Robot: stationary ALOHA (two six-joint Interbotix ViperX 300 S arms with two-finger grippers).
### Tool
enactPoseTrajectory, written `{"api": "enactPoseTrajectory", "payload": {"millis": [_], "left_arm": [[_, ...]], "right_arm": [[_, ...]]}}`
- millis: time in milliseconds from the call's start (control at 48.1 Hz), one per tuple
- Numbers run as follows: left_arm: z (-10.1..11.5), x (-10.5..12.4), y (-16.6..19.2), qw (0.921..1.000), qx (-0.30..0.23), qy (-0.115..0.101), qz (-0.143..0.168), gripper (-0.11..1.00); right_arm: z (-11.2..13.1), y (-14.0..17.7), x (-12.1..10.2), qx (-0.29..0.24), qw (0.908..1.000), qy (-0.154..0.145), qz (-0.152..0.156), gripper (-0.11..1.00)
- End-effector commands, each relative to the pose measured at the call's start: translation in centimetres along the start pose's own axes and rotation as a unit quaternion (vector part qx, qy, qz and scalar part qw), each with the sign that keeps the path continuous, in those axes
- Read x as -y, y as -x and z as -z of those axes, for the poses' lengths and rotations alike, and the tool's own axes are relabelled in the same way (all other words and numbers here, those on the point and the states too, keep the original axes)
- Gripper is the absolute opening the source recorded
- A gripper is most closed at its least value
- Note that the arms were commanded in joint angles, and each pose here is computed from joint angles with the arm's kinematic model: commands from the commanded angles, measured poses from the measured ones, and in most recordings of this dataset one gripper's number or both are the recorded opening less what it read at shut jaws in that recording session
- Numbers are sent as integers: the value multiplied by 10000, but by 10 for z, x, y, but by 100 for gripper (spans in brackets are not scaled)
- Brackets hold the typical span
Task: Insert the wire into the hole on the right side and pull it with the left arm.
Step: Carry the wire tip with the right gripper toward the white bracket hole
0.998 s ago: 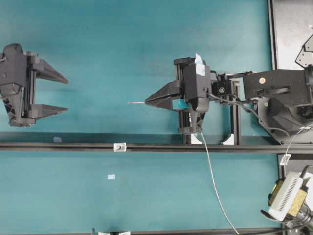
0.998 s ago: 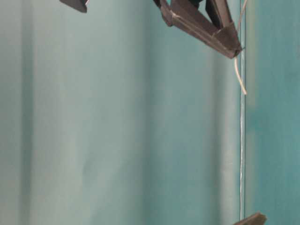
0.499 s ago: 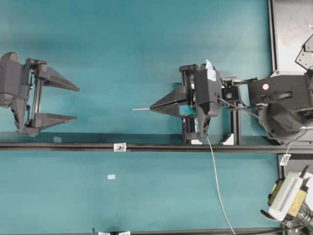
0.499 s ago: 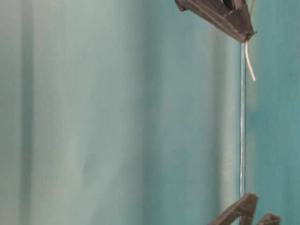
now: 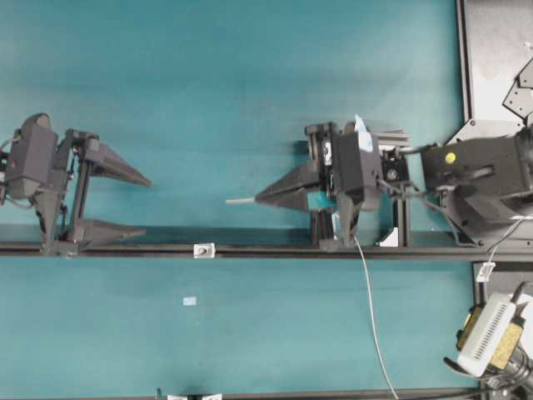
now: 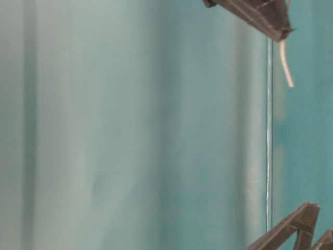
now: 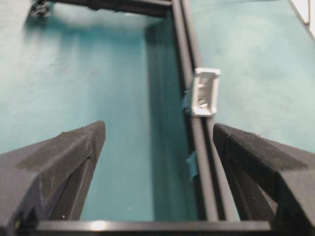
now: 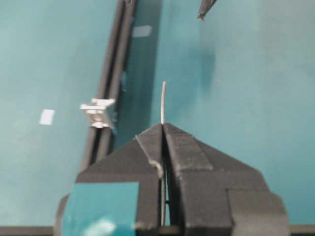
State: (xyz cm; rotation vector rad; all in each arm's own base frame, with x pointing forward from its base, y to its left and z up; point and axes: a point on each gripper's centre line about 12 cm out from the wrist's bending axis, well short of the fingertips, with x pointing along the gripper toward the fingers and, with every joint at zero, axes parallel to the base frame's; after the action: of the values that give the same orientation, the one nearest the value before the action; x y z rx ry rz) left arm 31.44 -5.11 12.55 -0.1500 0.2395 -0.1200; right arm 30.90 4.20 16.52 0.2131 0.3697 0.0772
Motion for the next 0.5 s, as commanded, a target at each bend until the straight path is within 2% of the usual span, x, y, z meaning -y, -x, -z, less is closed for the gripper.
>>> {"api": "enactPoseTrajectory", "payload": {"millis": [0,249,478], "left_arm": [[-7,7,-4,9998,191,-7,110,75],[8,22,-14,9989,264,-69,370,75],[24,30,-33,9983,284,-127,495,75]], "right_arm": [[0,-2,-7,174,9998,-68,-82,2],[18,-15,-30,188,9996,-113,-167,2],[26,-19,-43,311,9993,10,199,2]]}}
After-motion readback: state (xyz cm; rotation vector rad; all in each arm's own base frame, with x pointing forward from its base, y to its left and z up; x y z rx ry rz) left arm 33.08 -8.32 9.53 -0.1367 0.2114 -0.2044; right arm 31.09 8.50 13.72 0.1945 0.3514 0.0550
